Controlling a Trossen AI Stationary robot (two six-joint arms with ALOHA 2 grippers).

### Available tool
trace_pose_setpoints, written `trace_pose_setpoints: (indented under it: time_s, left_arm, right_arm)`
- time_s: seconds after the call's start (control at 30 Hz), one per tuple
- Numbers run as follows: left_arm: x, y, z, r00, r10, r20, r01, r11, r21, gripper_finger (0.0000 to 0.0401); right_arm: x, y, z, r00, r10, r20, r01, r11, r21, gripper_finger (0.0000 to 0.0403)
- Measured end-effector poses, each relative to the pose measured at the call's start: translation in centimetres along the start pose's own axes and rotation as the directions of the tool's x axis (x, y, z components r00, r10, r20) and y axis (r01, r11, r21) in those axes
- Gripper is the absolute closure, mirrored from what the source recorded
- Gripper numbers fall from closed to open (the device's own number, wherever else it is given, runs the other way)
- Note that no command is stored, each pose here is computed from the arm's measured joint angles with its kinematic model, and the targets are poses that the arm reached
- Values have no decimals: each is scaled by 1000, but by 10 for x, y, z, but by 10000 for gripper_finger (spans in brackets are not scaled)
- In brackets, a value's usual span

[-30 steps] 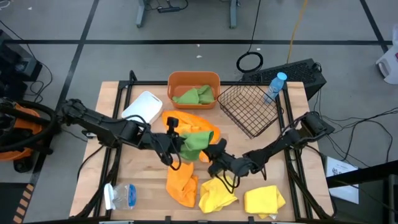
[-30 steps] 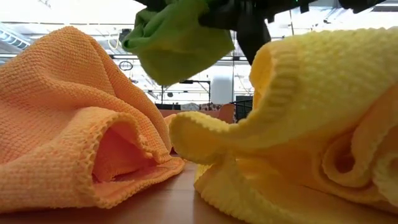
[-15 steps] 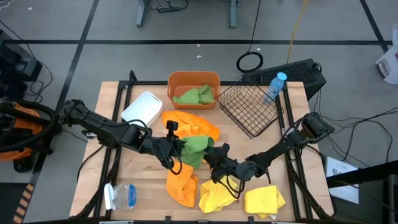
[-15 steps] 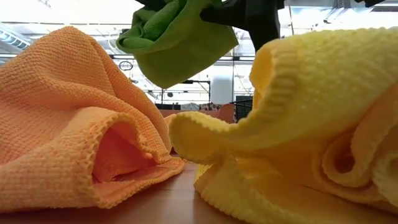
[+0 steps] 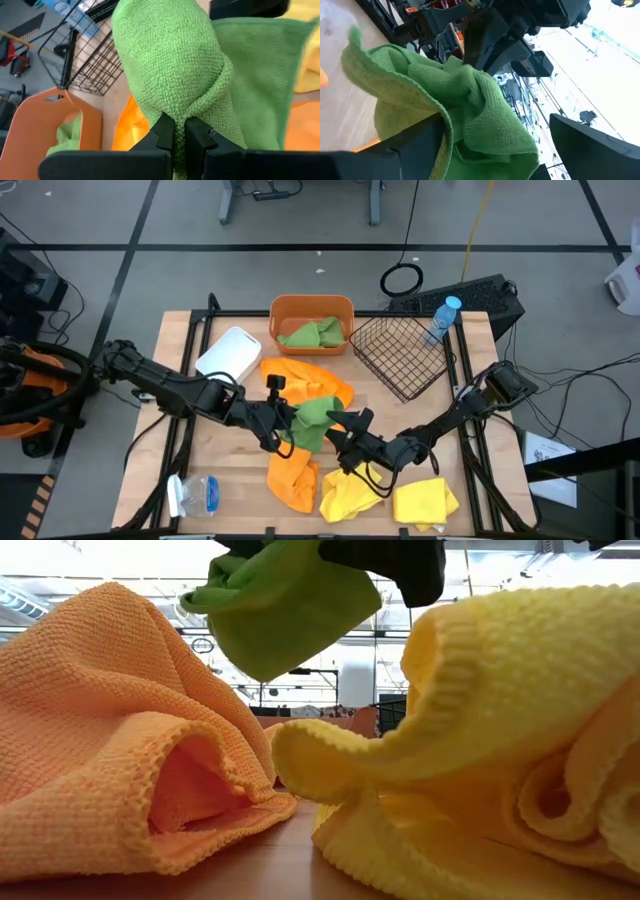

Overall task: Sort microfiber towel by color & place in baskets
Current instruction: Put the green towel into the orange bin

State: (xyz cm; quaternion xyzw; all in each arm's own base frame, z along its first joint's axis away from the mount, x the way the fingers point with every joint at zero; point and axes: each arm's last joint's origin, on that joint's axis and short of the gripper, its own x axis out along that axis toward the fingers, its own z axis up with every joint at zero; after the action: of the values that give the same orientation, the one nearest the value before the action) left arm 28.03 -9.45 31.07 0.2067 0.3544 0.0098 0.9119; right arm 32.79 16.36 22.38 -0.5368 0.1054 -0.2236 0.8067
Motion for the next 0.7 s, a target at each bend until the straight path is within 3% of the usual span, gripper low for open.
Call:
trace_pose_setpoints:
  time_s: [0.23, 0.47, 0.57, 0.7]
  left_arm:
    - [-3, -7, 7, 996, -44, 73, 37, 994, 102, 381]
    - [3, -12, 8, 992, -100, 77, 91, 989, 116, 381]
    - [6, -13, 6, 993, -104, 52, 97, 987, 125, 381]
    - [9, -13, 6, 994, -100, 41, 94, 988, 125, 381]
  right_arm:
    - [6, 0, -3, 999, 20, 47, -21, 999, 27, 60]
    - [15, -2, -9, 999, 13, 31, -16, 995, 103, 72]
    - [15, 1, -10, 999, 29, 26, -31, 995, 92, 110]
    - [16, 6, -12, 997, 71, 13, -72, 994, 78, 201]
